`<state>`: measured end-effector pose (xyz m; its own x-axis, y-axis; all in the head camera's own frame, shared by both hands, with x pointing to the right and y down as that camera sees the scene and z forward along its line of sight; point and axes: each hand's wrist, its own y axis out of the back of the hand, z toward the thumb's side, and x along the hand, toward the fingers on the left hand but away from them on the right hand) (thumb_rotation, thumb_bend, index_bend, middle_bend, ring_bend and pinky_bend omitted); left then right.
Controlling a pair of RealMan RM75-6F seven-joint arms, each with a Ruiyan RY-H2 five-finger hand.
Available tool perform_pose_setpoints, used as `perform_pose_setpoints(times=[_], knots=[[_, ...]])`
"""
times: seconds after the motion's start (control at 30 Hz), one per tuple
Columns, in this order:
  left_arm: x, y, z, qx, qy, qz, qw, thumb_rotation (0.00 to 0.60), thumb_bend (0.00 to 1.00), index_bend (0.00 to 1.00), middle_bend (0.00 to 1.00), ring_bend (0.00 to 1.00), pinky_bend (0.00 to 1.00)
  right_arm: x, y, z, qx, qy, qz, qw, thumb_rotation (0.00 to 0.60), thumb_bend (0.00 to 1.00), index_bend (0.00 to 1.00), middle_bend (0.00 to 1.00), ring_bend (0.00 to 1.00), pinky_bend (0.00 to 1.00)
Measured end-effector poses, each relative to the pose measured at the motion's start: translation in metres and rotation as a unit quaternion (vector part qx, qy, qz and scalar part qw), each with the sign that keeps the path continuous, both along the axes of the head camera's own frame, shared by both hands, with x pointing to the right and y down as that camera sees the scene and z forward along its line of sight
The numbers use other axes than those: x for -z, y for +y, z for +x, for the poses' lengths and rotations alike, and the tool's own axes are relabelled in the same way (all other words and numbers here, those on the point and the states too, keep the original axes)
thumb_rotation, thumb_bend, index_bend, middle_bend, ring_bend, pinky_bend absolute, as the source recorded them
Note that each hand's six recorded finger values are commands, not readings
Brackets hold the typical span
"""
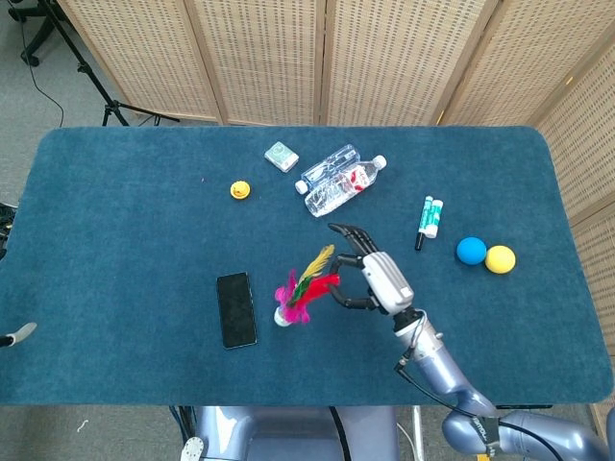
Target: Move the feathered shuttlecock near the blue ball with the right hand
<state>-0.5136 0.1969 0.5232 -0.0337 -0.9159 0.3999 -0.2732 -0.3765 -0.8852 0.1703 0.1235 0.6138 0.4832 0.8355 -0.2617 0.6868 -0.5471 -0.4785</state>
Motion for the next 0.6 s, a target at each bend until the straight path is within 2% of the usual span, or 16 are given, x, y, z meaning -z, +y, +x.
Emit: perform_pose_setpoints(times=[0.33, 0.6], knots=[[-0.003, 0.001, 0.004, -0.003, -0.008, -0.004, 1.0000, 0.600, 0.00, 0.00, 0.00, 0.00, 0.00, -0.033, 0.007, 0.045, -0.020, 0.033, -0.028, 0.9989, 0.600, 0.66, 0.65, 0.08, 0.00, 0.00], [-0.004, 0.001, 0.005, -0.003, -0.010, -0.004, 0.9999, 0.600, 0.00, 0.00, 0.00, 0.00, 0.00, -0.045, 0.010, 0.060, -0.026, 0.047, -0.035, 0.9979, 0.600, 0.66, 0.65, 0.09, 0.00, 0.00]])
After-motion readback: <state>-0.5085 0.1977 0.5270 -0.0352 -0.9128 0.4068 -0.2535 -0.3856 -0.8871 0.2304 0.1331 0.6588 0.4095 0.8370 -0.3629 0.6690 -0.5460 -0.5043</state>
